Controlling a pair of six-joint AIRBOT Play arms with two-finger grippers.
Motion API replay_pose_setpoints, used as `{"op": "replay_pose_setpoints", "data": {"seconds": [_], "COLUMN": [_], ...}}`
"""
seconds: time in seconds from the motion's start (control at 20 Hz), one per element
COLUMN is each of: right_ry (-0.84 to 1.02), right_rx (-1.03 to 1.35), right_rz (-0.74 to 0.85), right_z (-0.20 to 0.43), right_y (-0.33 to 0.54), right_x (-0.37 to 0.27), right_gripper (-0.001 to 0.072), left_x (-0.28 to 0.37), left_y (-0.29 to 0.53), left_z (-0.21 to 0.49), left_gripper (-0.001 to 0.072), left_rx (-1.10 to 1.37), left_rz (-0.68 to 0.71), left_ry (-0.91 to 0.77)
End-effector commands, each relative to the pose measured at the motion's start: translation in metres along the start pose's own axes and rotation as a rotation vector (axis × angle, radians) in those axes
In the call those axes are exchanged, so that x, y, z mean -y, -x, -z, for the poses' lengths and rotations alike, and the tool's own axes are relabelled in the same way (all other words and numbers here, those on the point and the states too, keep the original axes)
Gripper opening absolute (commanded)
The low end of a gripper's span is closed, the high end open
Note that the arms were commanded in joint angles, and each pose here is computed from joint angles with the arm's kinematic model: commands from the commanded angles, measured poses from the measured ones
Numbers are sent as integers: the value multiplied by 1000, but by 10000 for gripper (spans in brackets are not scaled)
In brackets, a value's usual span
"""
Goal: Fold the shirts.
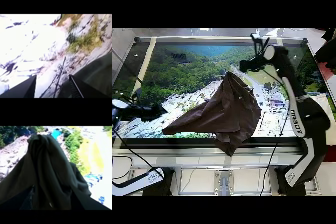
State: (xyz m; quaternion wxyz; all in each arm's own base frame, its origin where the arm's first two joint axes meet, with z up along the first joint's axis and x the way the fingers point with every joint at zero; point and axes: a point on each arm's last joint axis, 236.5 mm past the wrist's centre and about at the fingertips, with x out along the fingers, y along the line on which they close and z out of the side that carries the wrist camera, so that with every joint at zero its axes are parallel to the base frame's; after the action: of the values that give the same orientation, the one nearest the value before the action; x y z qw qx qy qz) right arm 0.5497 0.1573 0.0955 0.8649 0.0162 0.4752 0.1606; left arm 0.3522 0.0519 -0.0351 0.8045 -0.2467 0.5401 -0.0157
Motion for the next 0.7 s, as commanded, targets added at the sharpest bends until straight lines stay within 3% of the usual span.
{"op": "replay_pose_setpoints", "data": {"seconds": [0.0, 0.1, 0.25, 0.5, 0.65], "right_ry": [24, -10, -46, -131, -231], "right_rx": [-120, -159, -295, -471, -512], "right_rz": [141, 155, 127, -12, -91], "right_z": [36, 60, 114, 234, 301], "right_y": [89, 128, 145, 91, 65], "right_x": [56, 71, 72, 44, 21], "right_gripper": [485, 485, 485, 484, 485], "left_x": [4, 31, 61, 24, -3], "left_y": [65, 91, 102, 78, 64], "left_z": [-50, -58, -51, 2, 33], "left_gripper": [487, 486, 488, 488, 488], "left_rx": [226, 311, 327, 54, -94], "left_rz": [-20, 37, 47, -84, -146], "left_ry": [-17, -31, -185, -271, -215]}}
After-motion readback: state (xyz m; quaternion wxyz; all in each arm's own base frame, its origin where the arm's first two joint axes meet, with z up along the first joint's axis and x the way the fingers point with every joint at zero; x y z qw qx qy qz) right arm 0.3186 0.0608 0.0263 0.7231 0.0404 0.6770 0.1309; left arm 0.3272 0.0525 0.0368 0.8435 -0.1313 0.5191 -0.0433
